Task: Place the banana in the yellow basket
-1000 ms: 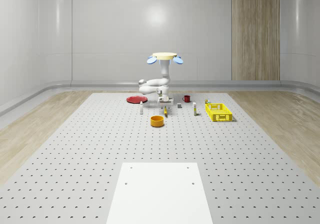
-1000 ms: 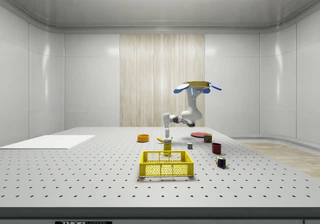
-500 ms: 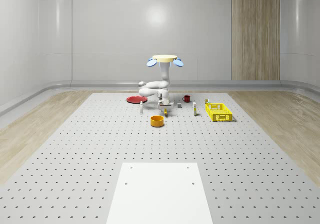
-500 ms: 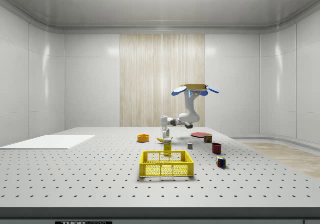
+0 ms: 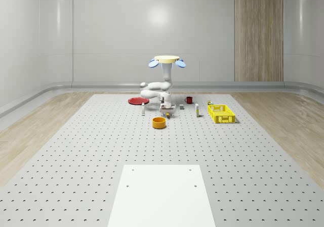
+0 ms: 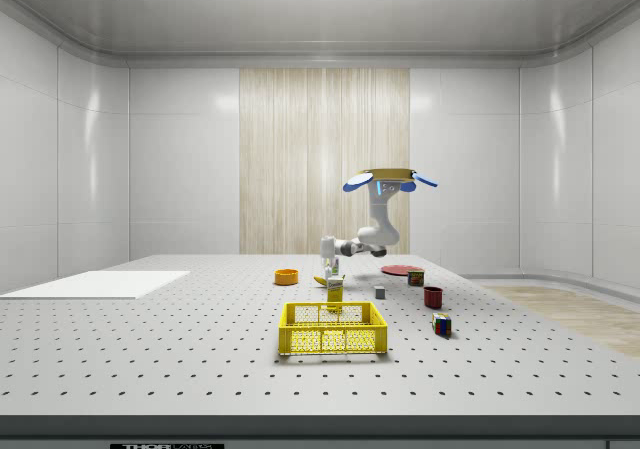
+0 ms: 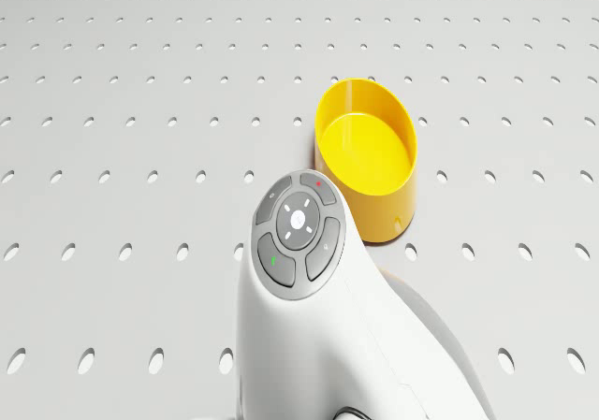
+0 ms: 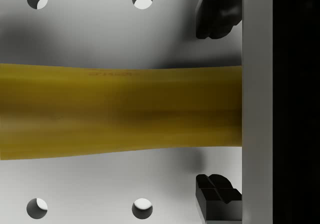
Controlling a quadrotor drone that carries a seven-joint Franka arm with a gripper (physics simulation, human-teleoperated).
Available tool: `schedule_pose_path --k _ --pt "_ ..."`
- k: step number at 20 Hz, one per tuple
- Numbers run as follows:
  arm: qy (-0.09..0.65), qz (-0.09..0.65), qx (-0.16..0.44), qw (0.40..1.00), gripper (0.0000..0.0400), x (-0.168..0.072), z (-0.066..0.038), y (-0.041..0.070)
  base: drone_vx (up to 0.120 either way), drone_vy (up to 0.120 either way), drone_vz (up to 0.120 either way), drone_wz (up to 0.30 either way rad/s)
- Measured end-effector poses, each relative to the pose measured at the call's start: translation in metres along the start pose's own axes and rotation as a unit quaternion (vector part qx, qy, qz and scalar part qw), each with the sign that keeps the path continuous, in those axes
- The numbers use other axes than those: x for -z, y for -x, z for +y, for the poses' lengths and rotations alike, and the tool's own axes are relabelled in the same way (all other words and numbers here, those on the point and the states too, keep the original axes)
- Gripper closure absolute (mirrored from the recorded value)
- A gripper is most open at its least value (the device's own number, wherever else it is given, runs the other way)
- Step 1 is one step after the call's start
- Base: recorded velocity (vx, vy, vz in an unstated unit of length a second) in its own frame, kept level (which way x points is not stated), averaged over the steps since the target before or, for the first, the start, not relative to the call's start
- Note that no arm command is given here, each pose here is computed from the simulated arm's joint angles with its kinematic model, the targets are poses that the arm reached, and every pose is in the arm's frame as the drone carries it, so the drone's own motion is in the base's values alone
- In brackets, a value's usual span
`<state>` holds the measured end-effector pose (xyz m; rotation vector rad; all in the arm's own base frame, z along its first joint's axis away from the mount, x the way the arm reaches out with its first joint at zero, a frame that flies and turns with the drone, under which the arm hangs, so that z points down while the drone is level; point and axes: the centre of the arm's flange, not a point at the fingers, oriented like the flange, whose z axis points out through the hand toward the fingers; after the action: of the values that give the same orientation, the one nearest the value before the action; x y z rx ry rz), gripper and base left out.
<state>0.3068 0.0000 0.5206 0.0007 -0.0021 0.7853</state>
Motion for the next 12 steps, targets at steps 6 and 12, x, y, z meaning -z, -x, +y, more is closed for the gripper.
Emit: schedule_pose_path --k 6,12 --pt "0.000 0.000 0.000 1.000 0.0203 -0.0046 0.0000 0.0000 0.000 0.000 0.000 0.000" --pt "0.001 0.002 0.014 1.000 0.0211 -0.0046 0.0001 -0.0002 0.000 0.000 0.000 0.000"
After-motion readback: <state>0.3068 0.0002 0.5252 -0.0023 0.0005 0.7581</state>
